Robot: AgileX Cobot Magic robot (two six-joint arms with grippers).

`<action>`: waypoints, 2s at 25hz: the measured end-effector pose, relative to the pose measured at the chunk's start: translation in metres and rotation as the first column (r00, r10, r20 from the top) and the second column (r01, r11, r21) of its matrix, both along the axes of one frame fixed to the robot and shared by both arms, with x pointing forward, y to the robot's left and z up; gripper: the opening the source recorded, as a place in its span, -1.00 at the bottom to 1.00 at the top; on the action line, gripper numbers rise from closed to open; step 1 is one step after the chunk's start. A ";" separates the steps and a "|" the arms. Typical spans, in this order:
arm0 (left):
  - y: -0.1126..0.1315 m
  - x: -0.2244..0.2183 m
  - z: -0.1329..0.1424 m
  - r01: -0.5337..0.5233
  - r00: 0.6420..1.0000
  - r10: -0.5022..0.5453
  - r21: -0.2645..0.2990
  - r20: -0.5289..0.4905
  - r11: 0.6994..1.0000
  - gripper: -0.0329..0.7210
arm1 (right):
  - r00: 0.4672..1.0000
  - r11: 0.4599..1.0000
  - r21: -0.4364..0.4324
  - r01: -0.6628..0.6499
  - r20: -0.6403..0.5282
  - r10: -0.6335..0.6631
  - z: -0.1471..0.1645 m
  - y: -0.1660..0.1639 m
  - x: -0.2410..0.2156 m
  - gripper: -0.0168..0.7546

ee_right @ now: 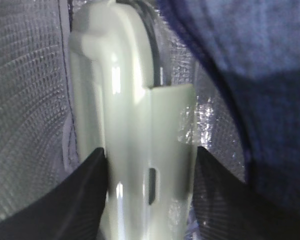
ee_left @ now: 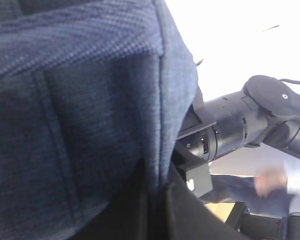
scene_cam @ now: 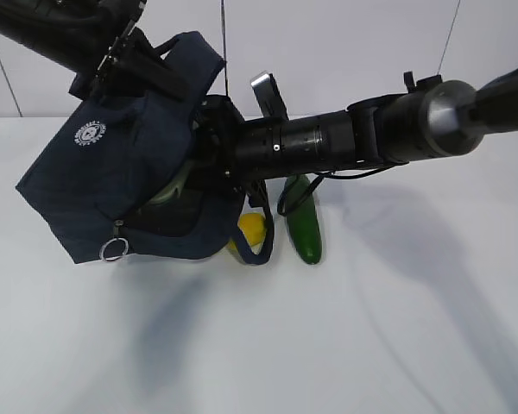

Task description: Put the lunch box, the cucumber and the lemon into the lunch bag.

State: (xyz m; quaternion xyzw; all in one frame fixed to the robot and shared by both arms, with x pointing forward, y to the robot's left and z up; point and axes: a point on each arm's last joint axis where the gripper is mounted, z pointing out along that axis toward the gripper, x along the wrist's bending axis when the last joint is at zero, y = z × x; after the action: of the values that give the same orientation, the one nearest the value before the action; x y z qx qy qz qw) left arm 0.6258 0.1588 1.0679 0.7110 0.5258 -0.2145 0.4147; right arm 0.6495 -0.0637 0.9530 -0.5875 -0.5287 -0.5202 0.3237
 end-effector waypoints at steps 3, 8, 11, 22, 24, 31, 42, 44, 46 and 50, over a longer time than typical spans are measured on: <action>0.000 0.002 -0.001 -0.012 1.000 0.012 0.003 0.006 1.000 -0.95 | 1.000 1.000 -0.002 -0.004 -0.008 0.004 -0.004 0.000 0.000 0.05; 0.000 0.002 -0.002 -0.012 1.000 0.012 0.003 0.005 1.000 -0.95 | 1.000 1.000 0.001 -0.009 -0.010 0.009 -0.005 0.001 0.000 0.07; 0.000 0.002 -0.002 -0.016 1.000 0.016 0.004 0.007 1.000 -0.95 | 1.000 1.000 0.023 -0.016 -0.013 0.017 -0.003 0.001 -0.001 0.07; 0.000 0.006 -0.009 -0.022 1.000 0.022 0.028 0.006 0.999 -0.95 | 0.999 0.996 0.069 -0.049 -0.016 0.050 0.001 0.003 -0.003 0.11; 0.004 0.006 -0.011 -0.034 0.999 0.034 0.048 -0.001 0.998 -0.95 | 0.998 0.995 0.080 -0.063 -0.016 0.064 0.002 0.004 -0.005 0.11; 0.034 0.014 -0.015 -0.116 0.993 0.119 0.101 -0.023 0.988 -0.95 | 0.993 0.986 0.112 -0.120 0.024 0.118 0.007 0.003 -0.008 0.11; 0.072 0.019 -0.023 -0.179 0.981 0.192 0.242 -0.032 0.954 -0.95 | 0.953 0.966 0.044 -0.256 0.176 0.245 0.035 0.009 -0.003 0.11; 0.080 0.019 -0.025 -0.188 0.978 0.205 0.268 -0.039 0.945 -0.95 | 0.937 0.956 -0.004 -0.294 0.198 0.289 0.045 0.011 -0.001 0.11; 0.087 0.018 -0.026 -0.194 0.975 0.217 0.293 -0.048 0.936 -0.95 | 0.922 0.944 -0.062 -0.325 0.202 0.330 0.054 0.012 0.001 0.11; 0.094 0.017 -0.031 -0.174 0.974 0.211 0.327 -0.081 0.929 -0.95 | 0.892 0.907 -0.193 -0.374 0.192 0.409 0.069 0.011 0.003 0.11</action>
State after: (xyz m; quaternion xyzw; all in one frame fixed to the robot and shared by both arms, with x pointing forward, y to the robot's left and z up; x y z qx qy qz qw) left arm 0.6429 0.2526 1.0367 0.6999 0.6436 -0.1261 0.2829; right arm 0.6522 -0.0532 1.0223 -0.4278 -0.7077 -0.4665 0.3138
